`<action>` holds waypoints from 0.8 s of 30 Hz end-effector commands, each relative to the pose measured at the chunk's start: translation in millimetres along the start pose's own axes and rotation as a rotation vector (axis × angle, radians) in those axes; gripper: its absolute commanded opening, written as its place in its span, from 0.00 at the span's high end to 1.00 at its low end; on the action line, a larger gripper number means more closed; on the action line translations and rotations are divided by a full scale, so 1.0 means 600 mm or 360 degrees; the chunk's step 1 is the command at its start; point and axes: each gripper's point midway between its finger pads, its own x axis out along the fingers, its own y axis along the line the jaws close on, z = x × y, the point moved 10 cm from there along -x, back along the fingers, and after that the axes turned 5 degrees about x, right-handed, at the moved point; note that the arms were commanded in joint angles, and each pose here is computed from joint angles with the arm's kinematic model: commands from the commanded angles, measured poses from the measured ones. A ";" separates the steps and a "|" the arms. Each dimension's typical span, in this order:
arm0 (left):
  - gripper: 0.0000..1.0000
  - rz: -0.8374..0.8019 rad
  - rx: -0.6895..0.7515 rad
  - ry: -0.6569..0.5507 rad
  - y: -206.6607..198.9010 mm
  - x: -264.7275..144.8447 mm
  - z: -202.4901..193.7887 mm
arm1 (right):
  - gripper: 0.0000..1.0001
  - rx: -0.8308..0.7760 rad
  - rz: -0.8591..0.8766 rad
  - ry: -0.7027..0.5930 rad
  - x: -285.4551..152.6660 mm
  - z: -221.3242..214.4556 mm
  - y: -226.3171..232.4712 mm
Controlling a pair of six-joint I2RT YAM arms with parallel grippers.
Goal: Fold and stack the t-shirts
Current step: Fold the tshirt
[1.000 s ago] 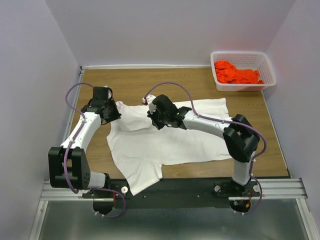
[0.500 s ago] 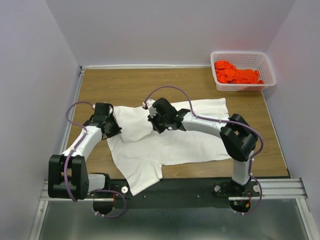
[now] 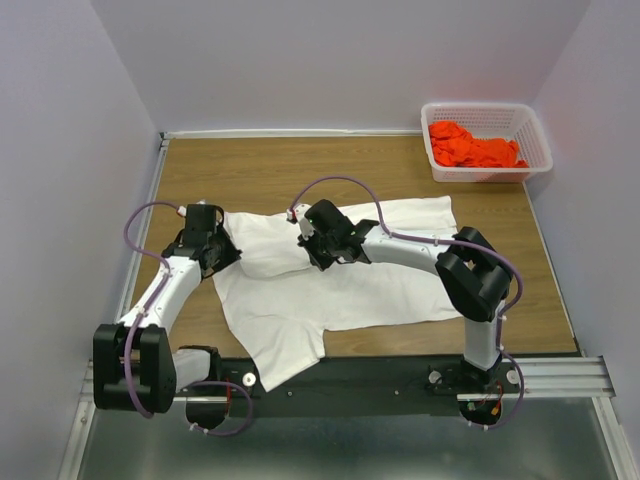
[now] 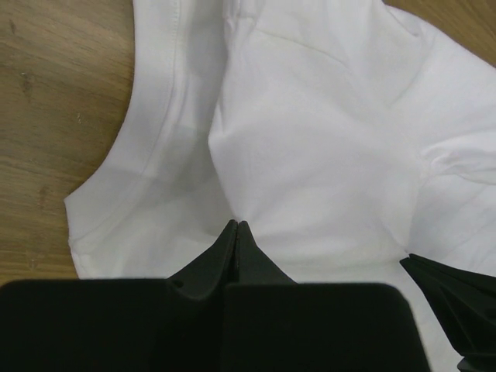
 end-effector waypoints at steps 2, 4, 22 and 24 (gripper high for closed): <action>1.00 0.0009 -0.0030 -0.0066 -0.007 -0.024 0.009 | 1.00 -0.0021 -0.0105 0.0000 -0.022 0.006 -0.003; 1.00 -0.0001 -0.0052 -0.0068 -0.007 -0.029 0.005 | 1.00 -0.0064 -0.0108 0.0006 -0.023 0.006 -0.005; 1.00 0.0002 -0.0196 0.0039 0.026 0.000 -0.070 | 1.00 -0.0056 -0.0121 0.0156 0.010 -0.036 -0.012; 1.00 -0.0006 -0.0199 0.0042 0.025 0.000 -0.070 | 1.00 -0.0054 -0.0122 0.0164 0.011 -0.039 -0.013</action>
